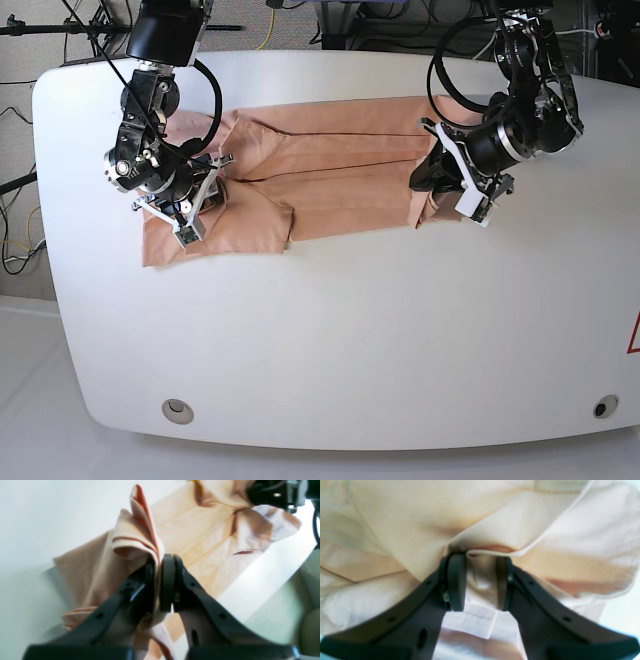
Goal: Fold the T-shirt properly
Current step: 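Carry the strip end with the left gripper toward the right gripper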
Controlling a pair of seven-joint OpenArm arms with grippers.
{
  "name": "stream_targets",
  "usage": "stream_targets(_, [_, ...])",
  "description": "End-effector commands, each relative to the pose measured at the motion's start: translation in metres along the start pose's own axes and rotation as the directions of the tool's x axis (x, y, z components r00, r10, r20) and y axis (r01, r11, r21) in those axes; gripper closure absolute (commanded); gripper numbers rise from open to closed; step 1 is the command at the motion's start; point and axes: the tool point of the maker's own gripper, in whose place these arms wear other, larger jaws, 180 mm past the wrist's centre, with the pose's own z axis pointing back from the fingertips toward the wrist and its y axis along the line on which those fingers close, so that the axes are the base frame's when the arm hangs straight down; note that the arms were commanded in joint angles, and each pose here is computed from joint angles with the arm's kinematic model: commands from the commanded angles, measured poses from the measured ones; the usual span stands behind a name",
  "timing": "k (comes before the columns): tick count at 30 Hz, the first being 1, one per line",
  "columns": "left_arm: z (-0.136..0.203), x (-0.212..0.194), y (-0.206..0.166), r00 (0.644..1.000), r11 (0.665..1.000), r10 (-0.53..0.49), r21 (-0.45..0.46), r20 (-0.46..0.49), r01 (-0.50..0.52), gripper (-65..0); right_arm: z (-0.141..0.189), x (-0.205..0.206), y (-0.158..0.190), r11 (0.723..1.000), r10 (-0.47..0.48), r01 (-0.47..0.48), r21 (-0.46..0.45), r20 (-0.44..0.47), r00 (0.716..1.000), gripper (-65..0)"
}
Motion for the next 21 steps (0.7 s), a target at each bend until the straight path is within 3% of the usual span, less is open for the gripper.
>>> stream_targets(1, [-0.005,0.018,-0.011,0.999,1.0,-0.019,-0.017,0.048,0.02,0.0,0.003,0.008,-0.004,1.0,0.009,-0.009,-0.011,0.015,1.0,-19.9])
stream_targets(21, [-0.033,0.024,-0.044,0.999,0.998,-0.012,-0.067,0.038,0.015,0.0,0.003,0.008,-0.003,1.0,0.015,-0.015,-0.01,0.012,1.0,-20.0])
